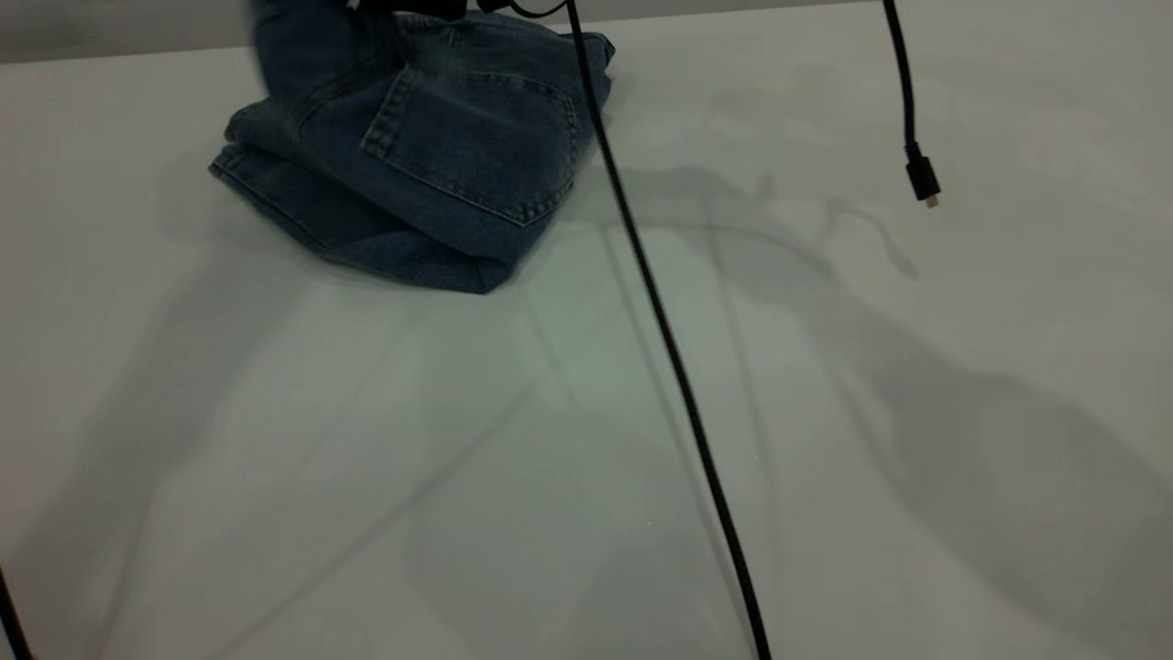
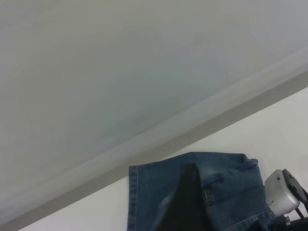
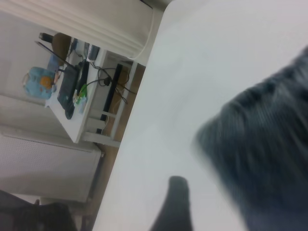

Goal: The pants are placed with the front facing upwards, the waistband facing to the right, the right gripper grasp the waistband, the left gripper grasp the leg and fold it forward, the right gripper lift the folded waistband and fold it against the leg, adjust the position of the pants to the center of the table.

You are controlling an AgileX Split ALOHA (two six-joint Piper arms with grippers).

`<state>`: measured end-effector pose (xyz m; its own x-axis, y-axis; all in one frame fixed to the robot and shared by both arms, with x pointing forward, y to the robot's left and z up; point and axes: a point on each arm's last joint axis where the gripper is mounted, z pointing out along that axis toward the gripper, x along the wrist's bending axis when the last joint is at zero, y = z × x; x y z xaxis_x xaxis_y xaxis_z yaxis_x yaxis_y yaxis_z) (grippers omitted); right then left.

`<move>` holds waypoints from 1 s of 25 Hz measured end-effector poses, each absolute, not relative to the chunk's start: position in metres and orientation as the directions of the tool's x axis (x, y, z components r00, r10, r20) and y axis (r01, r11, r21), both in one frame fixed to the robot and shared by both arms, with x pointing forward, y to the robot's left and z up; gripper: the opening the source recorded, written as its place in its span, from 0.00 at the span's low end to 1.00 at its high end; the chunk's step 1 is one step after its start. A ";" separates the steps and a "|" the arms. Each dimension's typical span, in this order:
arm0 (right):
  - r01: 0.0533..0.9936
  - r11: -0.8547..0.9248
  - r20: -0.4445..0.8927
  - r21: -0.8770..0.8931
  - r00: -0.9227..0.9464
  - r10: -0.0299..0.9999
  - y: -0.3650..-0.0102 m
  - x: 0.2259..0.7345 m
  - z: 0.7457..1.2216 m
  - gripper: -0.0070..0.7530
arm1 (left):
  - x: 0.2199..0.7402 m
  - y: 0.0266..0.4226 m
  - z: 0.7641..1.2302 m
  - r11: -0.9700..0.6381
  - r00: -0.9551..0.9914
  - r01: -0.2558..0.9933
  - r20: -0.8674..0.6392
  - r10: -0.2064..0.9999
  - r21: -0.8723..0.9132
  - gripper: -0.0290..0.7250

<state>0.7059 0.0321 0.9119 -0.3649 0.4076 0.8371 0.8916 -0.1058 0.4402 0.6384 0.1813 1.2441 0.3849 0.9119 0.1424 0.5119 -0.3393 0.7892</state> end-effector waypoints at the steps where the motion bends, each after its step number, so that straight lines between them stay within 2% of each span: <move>1: 0.889 -0.105 0.834 0.446 -0.370 0.409 0.031 0.707 0.913 0.80 | 0.638 0.181 1.244 -0.339 0.385 0.512 0.142 0.912 0.789 0.78; 6: 0.869 -0.095 0.807 0.486 -0.405 0.430 0.011 0.722 0.927 0.81 | 0.638 0.181 1.244 -0.353 0.393 0.507 0.154 0.907 0.787 0.78; 12: 0.861 -0.069 0.756 0.503 -0.401 0.518 -0.042 0.750 0.950 0.79 | 0.648 0.178 1.230 -0.417 0.431 0.508 0.197 0.881 0.754 0.78; 20: 0.849 -0.074 0.607 0.522 -0.310 0.732 -0.151 0.781 0.999 0.79 | 0.677 0.173 1.166 -0.458 0.443 0.633 0.193 0.876 0.624 0.78; 25: 0.827 -0.134 0.498 0.546 -0.192 0.845 -0.221 0.784 1.037 0.79 | 0.699 0.163 1.104 -0.468 0.475 0.720 0.127 0.871 0.513 0.78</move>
